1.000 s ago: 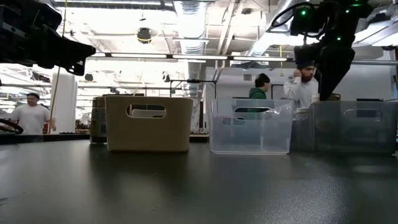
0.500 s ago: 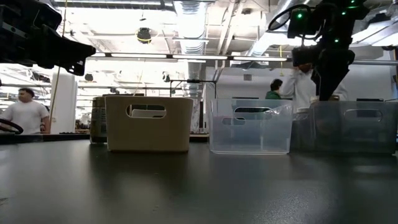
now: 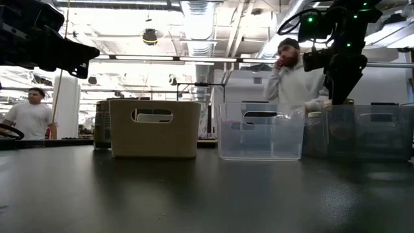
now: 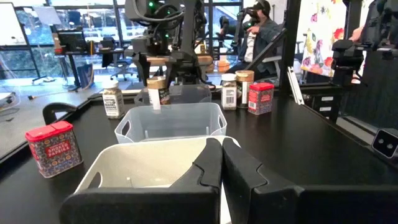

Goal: Sort spices by type
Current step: Put the top right brown seasoning bottle into the black bin, then put the top left white seasoning bottle into the transparent bin

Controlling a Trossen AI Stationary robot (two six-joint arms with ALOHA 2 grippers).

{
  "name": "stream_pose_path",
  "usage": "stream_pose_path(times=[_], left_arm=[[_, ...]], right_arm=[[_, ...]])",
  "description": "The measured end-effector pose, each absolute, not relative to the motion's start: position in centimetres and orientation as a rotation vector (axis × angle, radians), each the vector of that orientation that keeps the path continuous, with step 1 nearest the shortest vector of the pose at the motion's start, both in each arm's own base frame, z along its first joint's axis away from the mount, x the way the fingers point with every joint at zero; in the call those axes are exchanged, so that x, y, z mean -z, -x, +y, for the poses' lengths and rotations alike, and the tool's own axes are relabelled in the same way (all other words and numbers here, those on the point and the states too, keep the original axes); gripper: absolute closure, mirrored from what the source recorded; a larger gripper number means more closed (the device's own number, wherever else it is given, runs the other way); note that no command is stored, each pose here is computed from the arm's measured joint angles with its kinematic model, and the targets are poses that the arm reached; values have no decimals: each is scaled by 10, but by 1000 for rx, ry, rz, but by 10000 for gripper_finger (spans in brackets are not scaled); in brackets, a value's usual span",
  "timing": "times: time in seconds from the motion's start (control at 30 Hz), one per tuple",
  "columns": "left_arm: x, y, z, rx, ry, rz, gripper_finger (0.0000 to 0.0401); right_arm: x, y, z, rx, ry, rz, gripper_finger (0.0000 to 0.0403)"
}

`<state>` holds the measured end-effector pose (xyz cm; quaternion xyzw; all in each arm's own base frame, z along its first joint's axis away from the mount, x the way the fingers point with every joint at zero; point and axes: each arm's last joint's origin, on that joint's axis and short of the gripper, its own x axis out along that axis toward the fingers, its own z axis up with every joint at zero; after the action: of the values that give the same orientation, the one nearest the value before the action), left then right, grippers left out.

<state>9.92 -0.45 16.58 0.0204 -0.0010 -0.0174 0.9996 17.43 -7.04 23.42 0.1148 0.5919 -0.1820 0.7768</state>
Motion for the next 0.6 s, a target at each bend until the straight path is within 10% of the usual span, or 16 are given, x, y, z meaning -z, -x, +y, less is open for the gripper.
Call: stream_pose_path(times=[0.6], left_arm=[[-166,-99,-4,35,-41,-2,401]], right_arm=[[-271,-180,-73,407,-246,1198,34]])
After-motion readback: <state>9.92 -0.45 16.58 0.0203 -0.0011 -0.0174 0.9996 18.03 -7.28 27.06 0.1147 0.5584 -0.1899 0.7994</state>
